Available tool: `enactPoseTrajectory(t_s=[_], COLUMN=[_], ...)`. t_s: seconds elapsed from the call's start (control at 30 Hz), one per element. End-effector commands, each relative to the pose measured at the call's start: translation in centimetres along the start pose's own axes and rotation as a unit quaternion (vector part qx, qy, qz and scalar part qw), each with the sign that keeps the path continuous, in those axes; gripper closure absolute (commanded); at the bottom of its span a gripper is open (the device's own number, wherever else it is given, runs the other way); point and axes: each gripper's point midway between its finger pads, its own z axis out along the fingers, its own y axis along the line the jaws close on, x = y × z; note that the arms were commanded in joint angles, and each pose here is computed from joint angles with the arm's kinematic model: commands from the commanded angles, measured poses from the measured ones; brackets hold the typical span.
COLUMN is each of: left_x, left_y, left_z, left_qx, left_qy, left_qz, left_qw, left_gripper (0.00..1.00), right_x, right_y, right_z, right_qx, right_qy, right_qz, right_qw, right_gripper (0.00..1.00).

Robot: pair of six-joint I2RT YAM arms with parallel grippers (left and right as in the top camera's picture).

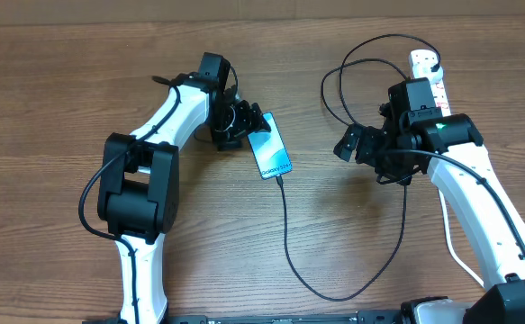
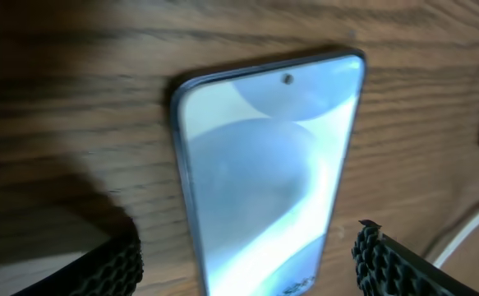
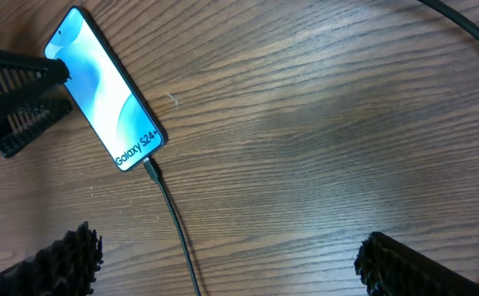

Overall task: Plug charger to phone and switch on socket
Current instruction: 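Open both grippers and release the phone, lifting away, then move the right gripper to the white power strip's switch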

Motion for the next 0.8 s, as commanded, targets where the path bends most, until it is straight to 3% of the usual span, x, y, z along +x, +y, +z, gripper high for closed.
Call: enactPoseTrajectory(t_s=[0.0,0.2,0.37,0.57,0.77], left_x=[-0.8,-1.3,-3.1,-3.5,-0.1], left_y=[6.3,5.1,1.3,-4.7,-8.8], left_z=[2.0,-1.0,-6.3,-15.6,-24.5], left_qx=[-0.116,-0.118,-0.097,-0.047,-0.009], left_qy=[-0.014,-0.010,-0.051,-0.144,-0.227], left_qz=[-0.025,-0.022,0.022,0.068,0.155], left_qw=[0.993,0.993,0.994,0.986,0.961], left_gripper=[0.22,0.20,0.16,0.11,0.03], right_x=[0.0,0.6,1.0,-2.0,-7.4], right_y=[-0.3,-0.3,-1.6,-2.1,-3.4], right_z=[0.3,0.2,-1.2,-6.4,-9.1], right_qx=[0.005,0.003,0.049,0.094,0.122], right_qy=[0.001,0.013,0.025,-0.011,-0.024], right_qz=[-0.002,-0.025,-0.055,-0.065,-0.042], right_qw=[1.000,1.000,0.997,0.993,0.991], right_gripper=[0.00,0.00,0.00,0.00,0.00])
